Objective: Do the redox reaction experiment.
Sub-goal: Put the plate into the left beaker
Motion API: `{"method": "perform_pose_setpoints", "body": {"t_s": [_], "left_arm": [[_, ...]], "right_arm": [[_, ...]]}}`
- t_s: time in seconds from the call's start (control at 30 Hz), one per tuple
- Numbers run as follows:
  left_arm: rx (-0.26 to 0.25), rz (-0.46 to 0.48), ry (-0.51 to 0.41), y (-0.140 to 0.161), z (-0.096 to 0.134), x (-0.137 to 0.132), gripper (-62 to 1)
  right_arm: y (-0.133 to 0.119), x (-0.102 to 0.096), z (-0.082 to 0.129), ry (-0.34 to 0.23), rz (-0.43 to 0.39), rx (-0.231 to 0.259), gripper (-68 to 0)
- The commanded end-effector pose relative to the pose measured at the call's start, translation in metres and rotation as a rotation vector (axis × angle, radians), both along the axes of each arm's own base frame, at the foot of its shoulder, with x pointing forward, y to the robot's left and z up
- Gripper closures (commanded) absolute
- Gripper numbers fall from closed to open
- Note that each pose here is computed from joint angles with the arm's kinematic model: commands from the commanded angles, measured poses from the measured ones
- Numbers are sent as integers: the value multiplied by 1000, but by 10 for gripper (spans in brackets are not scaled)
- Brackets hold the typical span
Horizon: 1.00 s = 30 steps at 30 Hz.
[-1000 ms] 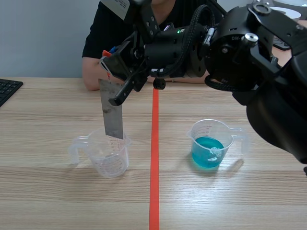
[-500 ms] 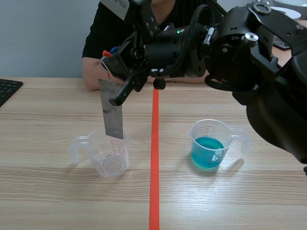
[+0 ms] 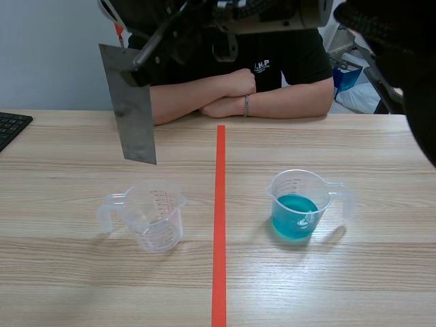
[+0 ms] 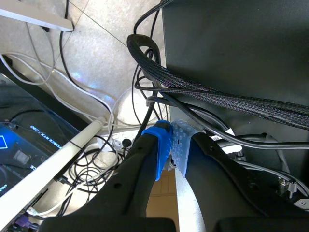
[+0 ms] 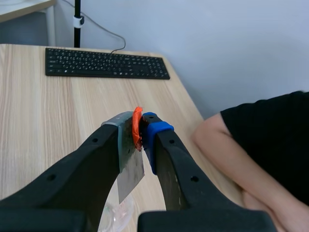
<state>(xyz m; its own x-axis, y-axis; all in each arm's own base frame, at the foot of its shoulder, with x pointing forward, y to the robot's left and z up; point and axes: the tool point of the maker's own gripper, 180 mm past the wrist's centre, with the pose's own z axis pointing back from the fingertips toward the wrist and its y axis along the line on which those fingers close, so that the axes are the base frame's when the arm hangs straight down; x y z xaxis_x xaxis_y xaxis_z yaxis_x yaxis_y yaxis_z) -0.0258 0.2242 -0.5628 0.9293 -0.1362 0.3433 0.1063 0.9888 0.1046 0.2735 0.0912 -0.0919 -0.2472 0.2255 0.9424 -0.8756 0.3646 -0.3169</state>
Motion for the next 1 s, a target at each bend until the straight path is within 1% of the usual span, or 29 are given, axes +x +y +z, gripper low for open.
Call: {"method": "perform_pose_setpoints", "body": {"t_s": [0.0,0.13,0.43,0.53,0.73,0.97], "left_arm": [[-3,-1,-8,-1,2,0,-27],[-3,-1,-8,-1,2,0,-27],[-3,-1,-8,-1,2,0,-27],[-3,-1,-8,-1,2,0,-27],[-4,-1,-8,-1,2,0,-27],[-4,-1,-8,-1,2,0,-27]], "right_arm": [[-3,2,13,-29,-3,18,-7],[-3,-1,19,-45,-3,25,-6],[-2,-4,18,-27,9,32,-7],[-2,-4,19,-10,7,44,-6],[0,-9,18,34,38,55,-6],[0,-9,16,37,35,46,-6]]}}
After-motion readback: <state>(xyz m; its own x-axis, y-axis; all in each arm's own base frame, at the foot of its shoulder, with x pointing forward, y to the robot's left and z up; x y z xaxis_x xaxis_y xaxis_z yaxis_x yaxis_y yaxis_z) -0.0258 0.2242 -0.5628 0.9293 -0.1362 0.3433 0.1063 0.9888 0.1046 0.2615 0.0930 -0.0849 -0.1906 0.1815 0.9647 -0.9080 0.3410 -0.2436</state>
